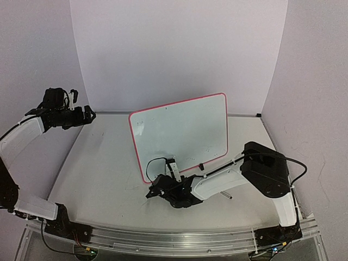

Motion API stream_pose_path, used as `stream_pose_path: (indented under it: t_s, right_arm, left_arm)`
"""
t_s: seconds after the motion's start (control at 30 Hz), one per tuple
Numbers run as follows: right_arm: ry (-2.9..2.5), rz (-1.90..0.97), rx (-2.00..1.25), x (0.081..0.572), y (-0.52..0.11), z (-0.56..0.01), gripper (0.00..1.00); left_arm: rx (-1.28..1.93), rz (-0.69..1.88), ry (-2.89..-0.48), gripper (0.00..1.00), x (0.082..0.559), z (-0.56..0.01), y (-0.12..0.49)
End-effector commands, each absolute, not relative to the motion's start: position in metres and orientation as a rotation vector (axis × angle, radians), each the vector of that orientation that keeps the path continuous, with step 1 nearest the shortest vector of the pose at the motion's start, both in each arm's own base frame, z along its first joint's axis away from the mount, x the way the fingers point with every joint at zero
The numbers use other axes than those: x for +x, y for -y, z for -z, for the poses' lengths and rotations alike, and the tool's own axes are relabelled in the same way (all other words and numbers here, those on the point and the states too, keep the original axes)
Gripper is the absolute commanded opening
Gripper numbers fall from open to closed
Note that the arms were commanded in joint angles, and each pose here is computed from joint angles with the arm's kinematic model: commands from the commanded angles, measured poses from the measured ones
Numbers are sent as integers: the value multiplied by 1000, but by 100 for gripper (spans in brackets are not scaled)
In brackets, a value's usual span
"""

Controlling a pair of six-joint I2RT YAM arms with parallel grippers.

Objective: Write a sentence on the whiteboard
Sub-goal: Move the whiteboard stand to the center of the board, then pick up the whiteboard marker from the center of the board.

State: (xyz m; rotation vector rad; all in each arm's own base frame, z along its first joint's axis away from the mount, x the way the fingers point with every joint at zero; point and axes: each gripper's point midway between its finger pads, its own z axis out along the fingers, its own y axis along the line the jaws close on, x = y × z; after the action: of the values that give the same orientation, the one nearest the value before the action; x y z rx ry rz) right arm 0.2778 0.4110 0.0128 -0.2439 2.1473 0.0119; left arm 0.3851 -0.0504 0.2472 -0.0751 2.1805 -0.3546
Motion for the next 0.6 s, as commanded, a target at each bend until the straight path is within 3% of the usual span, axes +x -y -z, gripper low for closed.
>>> stream_pose_path:
  t_s: [0.0,0.23,0.57]
  right_arm:
    - [-2110,-1,-282,270,-395,-55,47]
    - [-2156,-201,-572,226,-394,-86,59]
    - [-2408,-243,-760,209,-317,-85,59]
  left_arm:
    - [-56,353,-2132,99,385,-265,52]
    - [-49,352,-2123,99,383,-268,53]
    - [-3,402,-2117,99,379,-271,64]
